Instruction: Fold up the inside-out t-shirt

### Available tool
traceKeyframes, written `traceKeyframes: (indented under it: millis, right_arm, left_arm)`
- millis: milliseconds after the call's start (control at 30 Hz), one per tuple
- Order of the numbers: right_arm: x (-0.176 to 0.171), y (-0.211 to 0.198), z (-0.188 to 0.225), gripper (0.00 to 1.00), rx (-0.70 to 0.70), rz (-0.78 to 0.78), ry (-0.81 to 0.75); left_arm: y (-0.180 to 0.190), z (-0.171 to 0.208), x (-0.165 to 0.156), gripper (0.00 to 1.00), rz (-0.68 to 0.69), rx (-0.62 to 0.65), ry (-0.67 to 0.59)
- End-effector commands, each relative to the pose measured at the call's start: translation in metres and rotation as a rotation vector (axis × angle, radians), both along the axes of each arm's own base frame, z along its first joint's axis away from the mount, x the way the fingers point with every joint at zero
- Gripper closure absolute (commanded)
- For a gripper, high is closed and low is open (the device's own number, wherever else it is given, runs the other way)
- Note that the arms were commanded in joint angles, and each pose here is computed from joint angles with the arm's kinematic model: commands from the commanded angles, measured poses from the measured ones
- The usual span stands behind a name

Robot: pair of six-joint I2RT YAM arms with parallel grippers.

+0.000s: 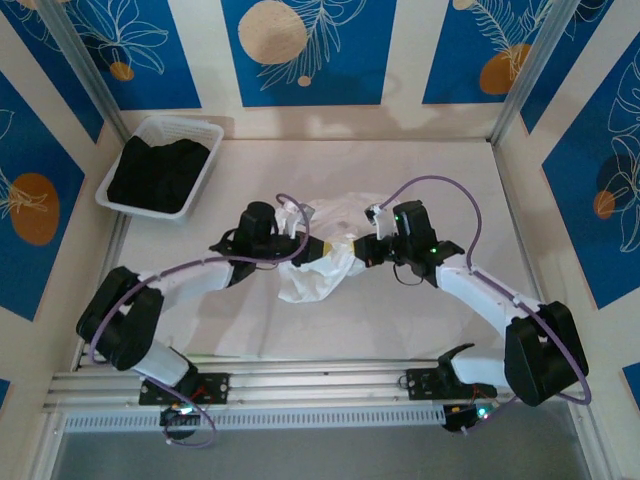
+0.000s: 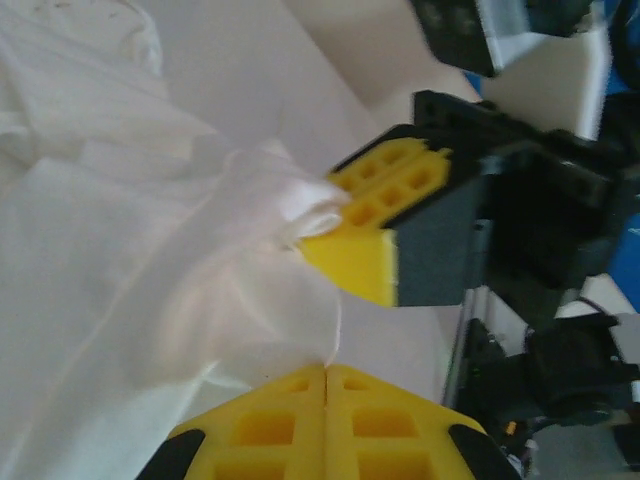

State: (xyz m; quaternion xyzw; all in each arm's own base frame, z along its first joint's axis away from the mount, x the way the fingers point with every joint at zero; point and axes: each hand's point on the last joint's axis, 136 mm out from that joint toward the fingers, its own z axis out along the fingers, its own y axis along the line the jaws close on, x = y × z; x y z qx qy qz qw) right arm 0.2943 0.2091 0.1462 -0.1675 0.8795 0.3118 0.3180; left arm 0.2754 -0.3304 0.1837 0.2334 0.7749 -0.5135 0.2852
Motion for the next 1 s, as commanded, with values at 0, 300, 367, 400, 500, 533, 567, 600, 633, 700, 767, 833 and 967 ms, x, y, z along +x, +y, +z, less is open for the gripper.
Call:
traceKeyframes:
  millis: [0,300,367,400,500,533,567,600,633,700,767,833,967]
  right_arm:
    - [0.006,-0.002,0.012,0.88,-0.033,-0.027,-0.006]
    - [-0.005,-0.006,0.021,0.7,-0.078,-0.011,0.054]
    - [-0.007,-0.009,0.029,0.64,-0.08,-0.013,0.046]
    - [-0.007,-0.013,0.033,0.62,-0.092,-0.032,0.041]
    - [-0.009,-0.02,0.044,0.59,-0.129,-0.055,0.005]
    - [-0.012,-0.019,0.048,0.59,-0.124,-0.041,-0.022]
    - [-0.016,-0.015,0.052,0.58,-0.11,-0.014,-0.052]
    - [-0.02,-0.011,0.056,0.57,-0.09,0.016,-0.076]
    - [-0.025,-0.006,0.06,0.56,-0.057,0.05,-0.1]
    - [-0.032,0.001,0.065,0.53,-0.01,0.092,-0.122]
    - [-0.04,0.009,0.067,0.51,0.024,0.143,-0.138]
    - [-0.046,0.016,0.064,0.48,0.028,0.185,-0.157]
    - [-0.05,0.022,0.048,0.45,-0.023,0.201,-0.191]
  left_arm:
    - [0.0,0.023,-0.015,1.0,-0.045,-0.102,0.023]
    - [0.004,0.044,-0.018,1.0,-0.021,-0.165,0.04]
    - [0.007,0.047,-0.014,1.0,0.005,-0.144,0.019]
    - [0.008,0.05,-0.013,1.0,0.017,-0.134,0.008]
    - [0.011,0.058,-0.013,1.0,0.023,-0.122,-0.021]
    - [0.011,0.06,-0.014,1.0,0.021,-0.119,-0.026]
    - [0.012,0.061,-0.014,1.0,0.022,-0.115,-0.031]
    - [0.012,0.062,-0.015,1.0,0.02,-0.113,-0.035]
    - [0.013,0.063,-0.016,1.0,0.021,-0.11,-0.037]
    - [0.014,0.064,-0.016,1.0,0.024,-0.105,-0.044]
    - [0.015,0.067,-0.017,1.0,0.026,-0.105,-0.048]
    - [0.016,0.071,-0.017,1.0,0.027,-0.108,-0.054]
    - [0.017,0.076,-0.019,1.0,0.026,-0.108,-0.063]
